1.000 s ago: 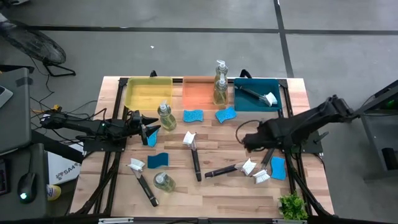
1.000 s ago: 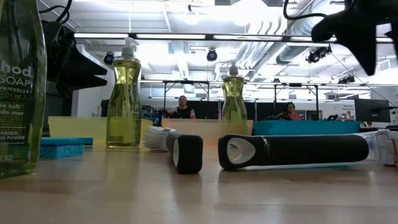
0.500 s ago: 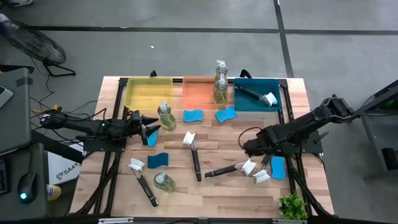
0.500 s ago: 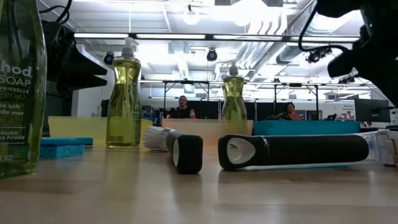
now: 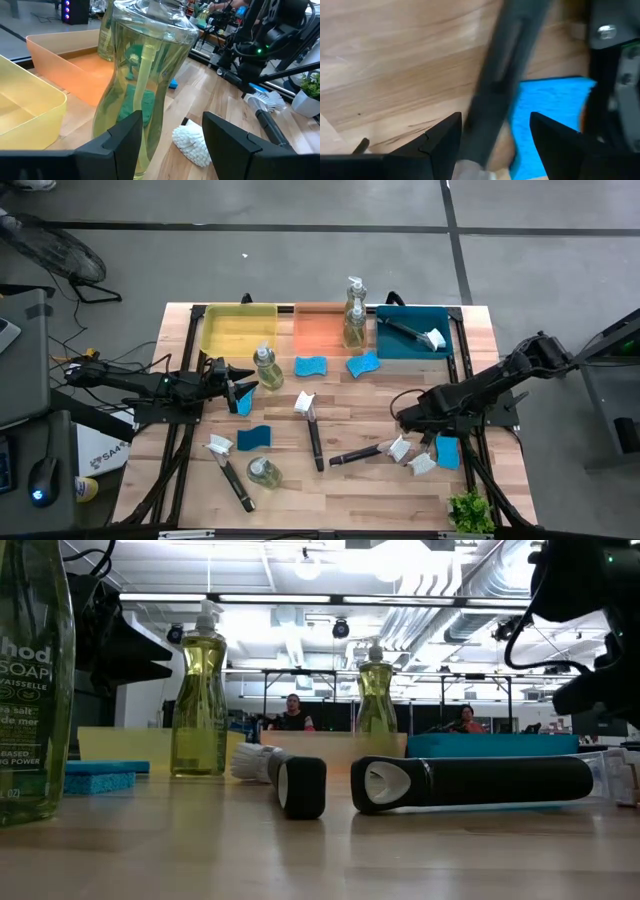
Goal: Pick & Place Kitchen Sink Supplies
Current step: Put the black dish brush into the blue bin
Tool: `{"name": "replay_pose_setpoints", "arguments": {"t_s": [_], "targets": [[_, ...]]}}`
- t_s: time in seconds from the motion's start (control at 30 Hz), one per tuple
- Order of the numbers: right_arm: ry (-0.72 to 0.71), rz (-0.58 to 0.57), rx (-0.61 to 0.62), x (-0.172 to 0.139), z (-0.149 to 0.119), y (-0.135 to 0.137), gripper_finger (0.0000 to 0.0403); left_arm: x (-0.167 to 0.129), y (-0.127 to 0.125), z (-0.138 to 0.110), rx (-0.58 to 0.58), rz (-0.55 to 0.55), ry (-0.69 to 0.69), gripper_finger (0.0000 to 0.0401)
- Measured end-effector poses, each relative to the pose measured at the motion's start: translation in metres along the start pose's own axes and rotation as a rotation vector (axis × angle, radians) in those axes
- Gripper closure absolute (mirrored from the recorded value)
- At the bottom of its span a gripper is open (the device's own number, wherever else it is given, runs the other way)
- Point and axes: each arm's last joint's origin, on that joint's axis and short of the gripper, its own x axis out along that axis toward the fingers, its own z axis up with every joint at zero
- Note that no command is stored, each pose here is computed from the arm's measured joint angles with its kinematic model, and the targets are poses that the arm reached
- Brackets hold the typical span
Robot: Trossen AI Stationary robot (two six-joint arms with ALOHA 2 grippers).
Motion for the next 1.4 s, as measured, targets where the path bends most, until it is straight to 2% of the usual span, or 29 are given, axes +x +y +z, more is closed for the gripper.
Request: {"name": "replay_pose_setpoints", "arguments": {"t_s": [0.27,0.43,0.57,0.8,0.9,1.13,1.4], "targets": [[0.036,0.085,-0.017,0.014,0.006,0.006,0.0179,0.0,0.0,0.0,0.0,0.0,0.0,0.0199],[0.023,0.122,-0.099,0.013,0.007,0.01,0.0196,0.0,0.0,0.0,0.001,0.0,0.001,0.0199],[0.008,0.141,-0.128,0.012,0.01,0.013,0.0227,0.0,0.0,0.0,0.0,0.0,0.0,0.0199],[0.011,0.145,-0.169,0.012,0.012,0.014,0.031,0.0,0.0,0.0,0.0,0.0,0.0,0.0199],[0.01,0.15,-0.194,0.009,0.01,0.015,0.0315,0.0,0.0,0.0,0.0,0.0,0.0,0.0199],[-0.028,0.146,-0.247,-0.013,0.004,0.019,0.0315,0.0,0.0,0.0,0.0,0.0,0.0,0.0199],[-0.143,0.132,-0.363,-0.063,-0.003,0.021,0.0315,0.0,0.0,0.0,0.0,0.0,0.0,0.0199]]}}
